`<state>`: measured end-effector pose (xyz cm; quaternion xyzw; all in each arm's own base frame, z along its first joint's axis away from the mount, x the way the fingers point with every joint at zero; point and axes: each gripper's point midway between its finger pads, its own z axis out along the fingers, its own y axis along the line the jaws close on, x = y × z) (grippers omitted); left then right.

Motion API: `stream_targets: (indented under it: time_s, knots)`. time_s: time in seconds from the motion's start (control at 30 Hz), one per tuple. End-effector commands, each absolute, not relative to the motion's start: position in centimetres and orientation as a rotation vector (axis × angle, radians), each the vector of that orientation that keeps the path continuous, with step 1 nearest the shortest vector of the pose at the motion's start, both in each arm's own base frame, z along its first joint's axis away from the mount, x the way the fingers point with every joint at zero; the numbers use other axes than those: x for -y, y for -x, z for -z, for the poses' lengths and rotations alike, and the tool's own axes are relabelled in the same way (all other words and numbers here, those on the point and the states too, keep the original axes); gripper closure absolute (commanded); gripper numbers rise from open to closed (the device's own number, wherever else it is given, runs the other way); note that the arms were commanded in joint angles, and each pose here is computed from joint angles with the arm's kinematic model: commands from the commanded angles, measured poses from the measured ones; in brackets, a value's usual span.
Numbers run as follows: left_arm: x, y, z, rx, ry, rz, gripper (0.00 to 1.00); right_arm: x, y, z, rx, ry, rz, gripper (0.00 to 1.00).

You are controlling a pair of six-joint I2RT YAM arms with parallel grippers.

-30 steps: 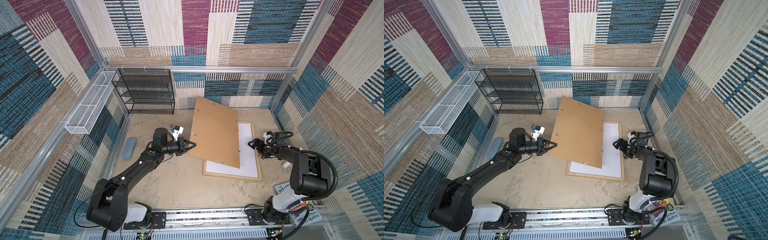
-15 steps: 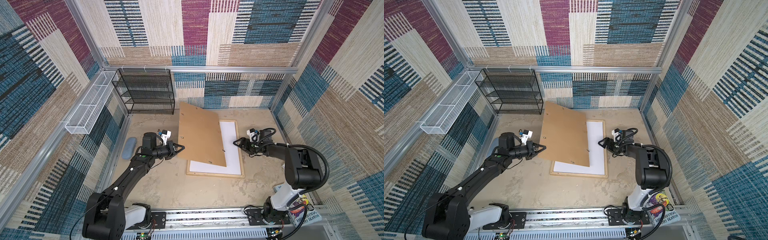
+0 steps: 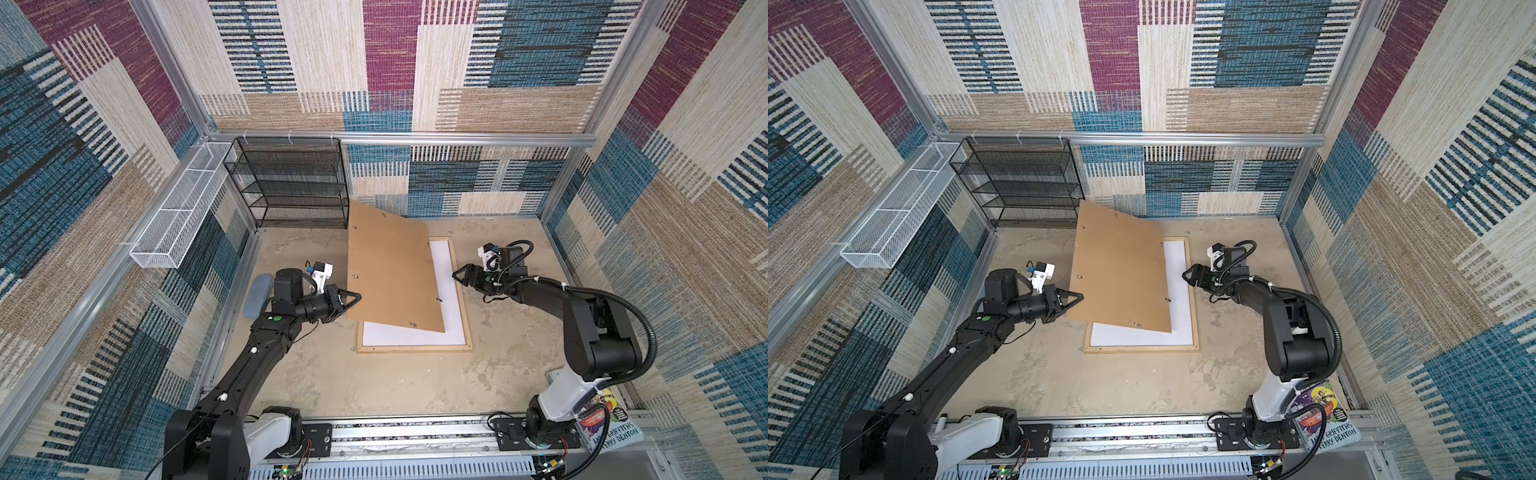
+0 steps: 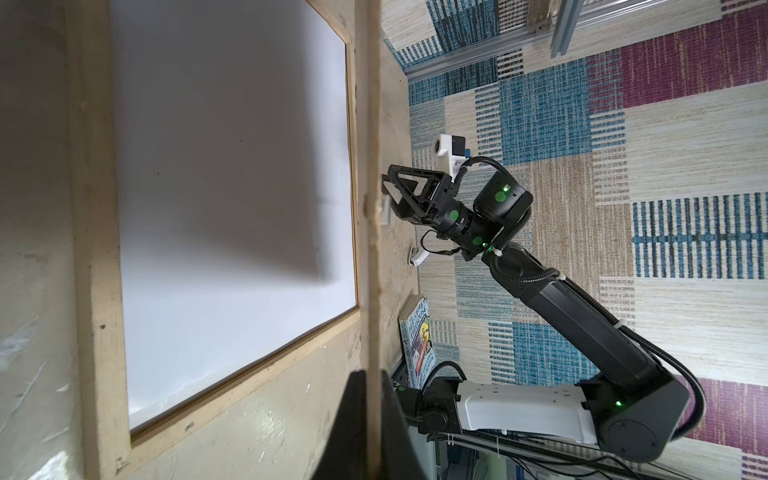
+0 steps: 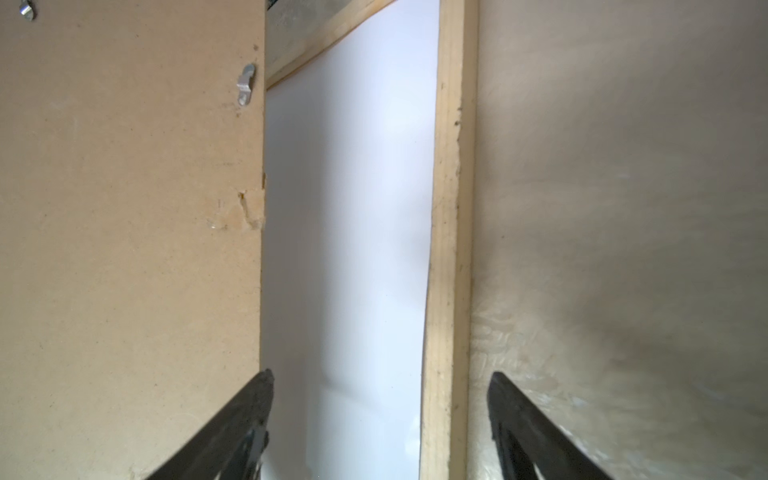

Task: Put the photo into the frame
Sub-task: 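Lower the backing board onto the wooden frame, aligning its edge with the right gripper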

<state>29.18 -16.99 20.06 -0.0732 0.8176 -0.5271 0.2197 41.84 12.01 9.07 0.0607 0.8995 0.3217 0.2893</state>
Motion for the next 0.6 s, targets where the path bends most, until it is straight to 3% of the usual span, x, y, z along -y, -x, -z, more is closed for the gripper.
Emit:
stream_targets:
  time_s: [0.0, 0.2, 0.4, 0.57]
  knots:
    - [17.7, -29.5, -22.0, -2.136, 0.060, 1.515, 1.00, -11.5, -41.6, -9.3, -2.414, -0.154, -0.747, 0.20]
    - [17.3, -29.5, -20.8, -2.064, 0.093, 1.513, 1.00, -13.6, -40.0, -9.5, -2.428, -0.068, -0.753, 0.34]
    - [17.4, -29.5, -20.3, -2.067, 0.100, 1.527, 1.00, -16.6, -38.4, -9.0, -2.454, 0.023, -0.805, 0.66]
    - [17.5, -29.5, -20.5, -2.059, 0.098, 1.540, 1.00, -18.1, -37.3, -8.3, -2.481, 0.068, -0.825, 0.79]
